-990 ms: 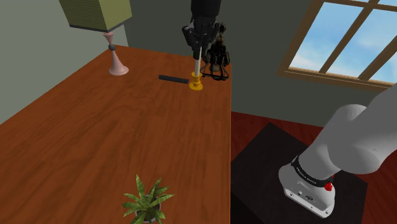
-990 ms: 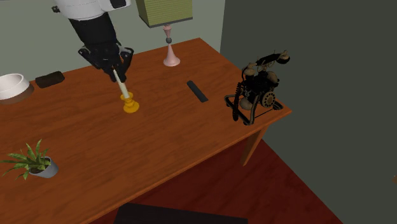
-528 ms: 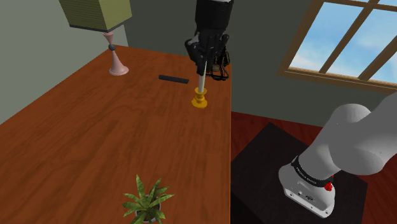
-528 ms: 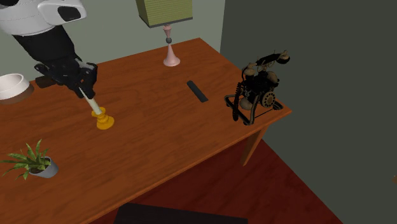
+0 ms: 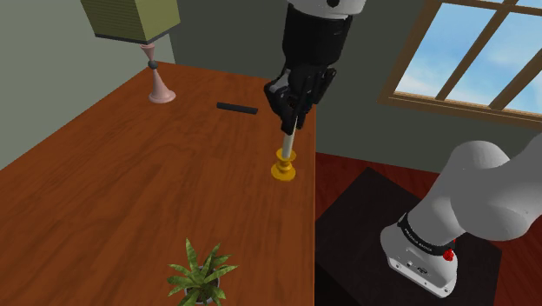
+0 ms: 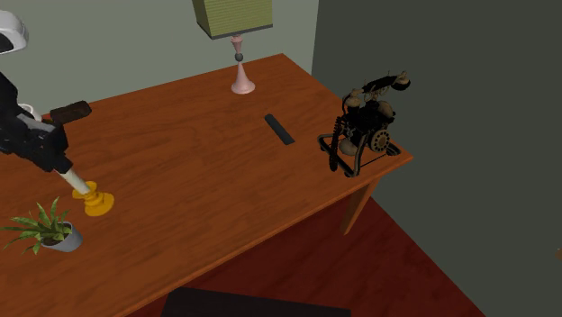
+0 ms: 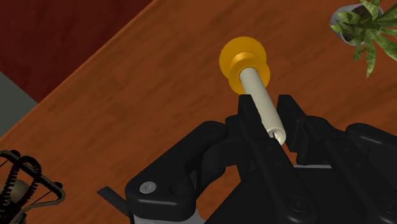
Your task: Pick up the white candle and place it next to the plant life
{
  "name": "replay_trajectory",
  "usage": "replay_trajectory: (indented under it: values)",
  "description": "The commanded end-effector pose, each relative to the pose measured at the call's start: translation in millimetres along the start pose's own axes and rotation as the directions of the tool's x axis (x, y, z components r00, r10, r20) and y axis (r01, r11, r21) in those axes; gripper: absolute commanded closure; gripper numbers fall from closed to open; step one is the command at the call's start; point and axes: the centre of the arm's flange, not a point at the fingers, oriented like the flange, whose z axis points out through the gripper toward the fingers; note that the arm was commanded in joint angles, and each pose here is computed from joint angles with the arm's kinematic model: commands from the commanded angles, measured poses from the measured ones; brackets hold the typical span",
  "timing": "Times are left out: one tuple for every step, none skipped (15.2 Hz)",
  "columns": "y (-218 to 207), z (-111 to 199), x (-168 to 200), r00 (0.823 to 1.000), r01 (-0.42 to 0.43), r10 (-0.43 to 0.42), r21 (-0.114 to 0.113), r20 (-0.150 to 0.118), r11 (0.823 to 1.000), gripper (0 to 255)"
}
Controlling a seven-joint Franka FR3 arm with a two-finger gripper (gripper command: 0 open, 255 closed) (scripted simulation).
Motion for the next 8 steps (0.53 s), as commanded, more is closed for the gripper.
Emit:
replay_trajectory:
  values:
    - [-17.6, 1.5, -21.5, 1.000, -0.001, 0.001, 0.000, 0.000, 1.000, 255]
    - [-25.1, 1.1, -32.4, 1.000, -0.001, 0.001, 0.000, 0.000, 1.000, 255]
    - [-32.6, 0.7, -43.3, 1.000, -0.001, 0.001, 0.000, 0.000, 1.000, 255]
    - [-40.0, 0.3, -54.2, 1.000, -0.001, 0.001, 0.000, 0.000, 1.000, 255]
    - [-47.5, -0.1, -65.0, 1.000, -0.001, 0.001, 0.000, 0.000, 1.000, 255]
    - [-55.0, -0.5, -75.9, 1.000, -0.001, 0.001, 0.000, 0.000, 1.000, 255]
    - [-62.4, -0.9, -86.8, 1.000, -0.001, 0.001, 0.000, 0.000, 1.000, 255]
    - [-69.9, -1.3, -97.7, 1.000, -0.001, 0.001, 0.000, 0.000, 1.000, 255]
